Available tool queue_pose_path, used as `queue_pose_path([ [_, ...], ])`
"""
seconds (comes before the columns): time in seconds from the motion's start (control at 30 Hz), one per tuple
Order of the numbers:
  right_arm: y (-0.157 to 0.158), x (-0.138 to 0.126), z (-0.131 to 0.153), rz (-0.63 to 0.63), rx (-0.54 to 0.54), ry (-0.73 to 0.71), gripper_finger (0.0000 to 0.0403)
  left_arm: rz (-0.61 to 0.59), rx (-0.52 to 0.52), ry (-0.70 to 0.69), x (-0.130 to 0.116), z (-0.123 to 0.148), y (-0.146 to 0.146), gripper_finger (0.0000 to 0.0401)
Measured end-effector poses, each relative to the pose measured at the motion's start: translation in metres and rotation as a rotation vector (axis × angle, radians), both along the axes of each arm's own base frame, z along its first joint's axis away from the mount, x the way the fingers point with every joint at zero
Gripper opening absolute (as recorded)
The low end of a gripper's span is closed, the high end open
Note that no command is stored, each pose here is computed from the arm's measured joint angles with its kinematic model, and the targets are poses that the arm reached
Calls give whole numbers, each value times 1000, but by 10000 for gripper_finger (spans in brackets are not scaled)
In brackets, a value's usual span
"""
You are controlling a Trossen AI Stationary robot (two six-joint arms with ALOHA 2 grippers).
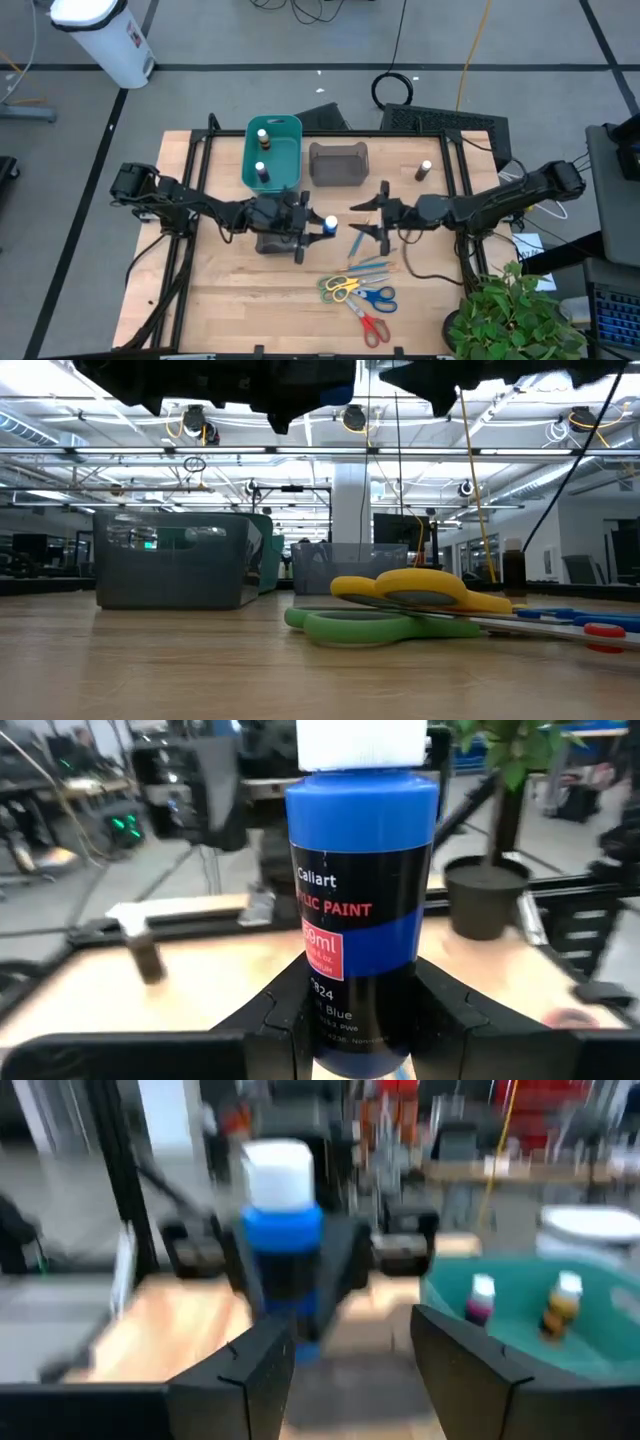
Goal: Pick & Place Paint Supplies
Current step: Put the blue paint bottle into the blue bin
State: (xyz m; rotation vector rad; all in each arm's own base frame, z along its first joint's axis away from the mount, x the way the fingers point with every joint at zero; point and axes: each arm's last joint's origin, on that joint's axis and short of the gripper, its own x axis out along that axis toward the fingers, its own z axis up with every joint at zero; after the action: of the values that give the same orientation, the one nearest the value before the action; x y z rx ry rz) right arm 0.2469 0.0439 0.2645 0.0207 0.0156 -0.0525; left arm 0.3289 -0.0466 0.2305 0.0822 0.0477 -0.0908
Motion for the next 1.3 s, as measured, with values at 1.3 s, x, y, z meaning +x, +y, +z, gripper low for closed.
queue_pose_path([
  [1.3, -13, 44, -38, -29, 19, -181, 243, 15, -61, -18, 5, 0, 29, 114],
])
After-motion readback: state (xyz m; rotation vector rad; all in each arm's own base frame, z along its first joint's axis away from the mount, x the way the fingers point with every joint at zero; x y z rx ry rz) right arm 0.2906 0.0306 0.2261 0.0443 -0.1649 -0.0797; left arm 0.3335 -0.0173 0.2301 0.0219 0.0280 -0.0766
